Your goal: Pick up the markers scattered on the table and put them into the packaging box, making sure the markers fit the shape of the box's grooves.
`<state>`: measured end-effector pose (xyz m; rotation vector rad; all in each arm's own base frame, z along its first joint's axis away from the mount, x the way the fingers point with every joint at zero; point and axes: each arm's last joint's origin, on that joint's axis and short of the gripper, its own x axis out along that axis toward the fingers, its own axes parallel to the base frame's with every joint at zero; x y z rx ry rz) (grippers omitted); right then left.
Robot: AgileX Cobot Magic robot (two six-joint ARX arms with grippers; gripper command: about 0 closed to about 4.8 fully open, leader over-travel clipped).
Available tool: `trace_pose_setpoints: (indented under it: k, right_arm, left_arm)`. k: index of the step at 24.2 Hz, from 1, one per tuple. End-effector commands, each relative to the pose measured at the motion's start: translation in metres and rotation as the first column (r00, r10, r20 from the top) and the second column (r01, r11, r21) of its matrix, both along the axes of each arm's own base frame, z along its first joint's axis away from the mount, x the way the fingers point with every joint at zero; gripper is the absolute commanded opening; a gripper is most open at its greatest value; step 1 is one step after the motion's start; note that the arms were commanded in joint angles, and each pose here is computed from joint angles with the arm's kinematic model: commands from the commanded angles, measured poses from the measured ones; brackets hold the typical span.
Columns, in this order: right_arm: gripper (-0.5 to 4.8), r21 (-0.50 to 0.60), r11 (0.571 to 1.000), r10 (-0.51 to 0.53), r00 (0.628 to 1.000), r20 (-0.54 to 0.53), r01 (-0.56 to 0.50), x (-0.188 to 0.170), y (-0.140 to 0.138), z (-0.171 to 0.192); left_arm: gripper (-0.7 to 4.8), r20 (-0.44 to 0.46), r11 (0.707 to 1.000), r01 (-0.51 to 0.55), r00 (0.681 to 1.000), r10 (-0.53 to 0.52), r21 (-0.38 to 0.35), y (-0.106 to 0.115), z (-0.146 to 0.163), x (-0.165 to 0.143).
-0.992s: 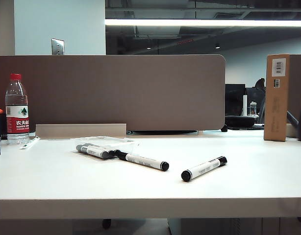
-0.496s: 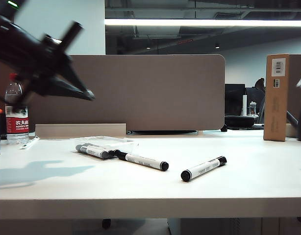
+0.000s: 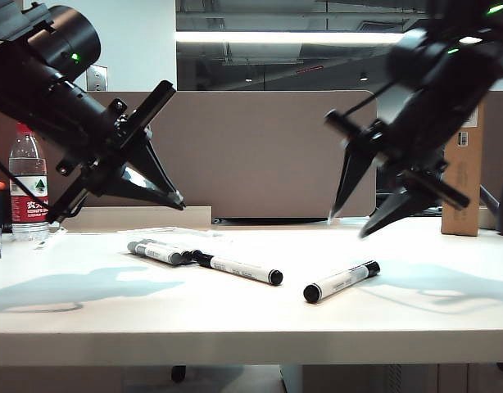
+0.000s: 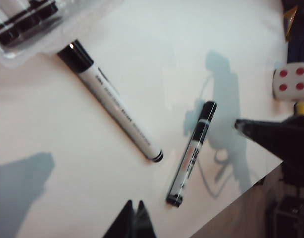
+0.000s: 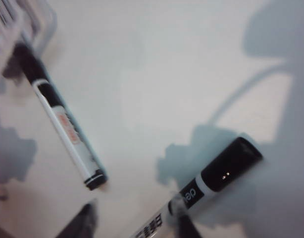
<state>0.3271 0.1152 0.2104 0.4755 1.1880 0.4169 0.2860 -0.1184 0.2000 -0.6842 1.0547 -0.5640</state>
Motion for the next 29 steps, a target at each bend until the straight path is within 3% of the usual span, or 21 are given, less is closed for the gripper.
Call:
trace_pose_setpoints:
  k: [1,7,22,24,26,29]
  right_arm:
    - [2.05,-0.174,0.985,0.004,0.999,-0.046,-0.012,0.005,0.018,-0.004]
    - [2.03,-0.285,0.958,-0.009,1.0,-0.028,0.001,0.004,0.034,-0.008]
    - [2.0,-0.282,0.956,-0.107,0.989,-0.1,0.075,0.013,0.04,-0.035]
    - [1.62,-0.28,0.957,-0.107,0.99,-0.095,0.077,0.014,0.04,-0.037]
    - [0.87,-0.284,0.956,-0.108,0.99,-0.094,0.077,0.014,0.04,-0.038]
    - [0.84,-0.325,0.941,-0.12,0.99,-0.078,0.089,0.015,0.039,-0.041]
  left_arm:
    - [-0.04,0.018,0.996,0.075,0.997,-0.076,0.051,0.001,-0.002,-0.004]
    - [-0.02,0.008,0.984,0.14,0.99,-0.142,0.111,0.003,-0.007,-0.009]
    - [-0.02,-0.03,0.969,0.197,0.98,-0.195,0.147,0.005,-0.012,-0.015]
    - [-0.02,-0.03,0.969,0.198,0.98,-0.195,0.148,0.005,-0.012,-0.015]
    - [-0.02,-0.03,0.969,0.198,0.98,-0.195,0.148,0.005,-0.012,-0.015]
    - [-0.02,-0.03,0.969,0.198,0.98,-0.195,0.148,0.005,-0.012,-0.015]
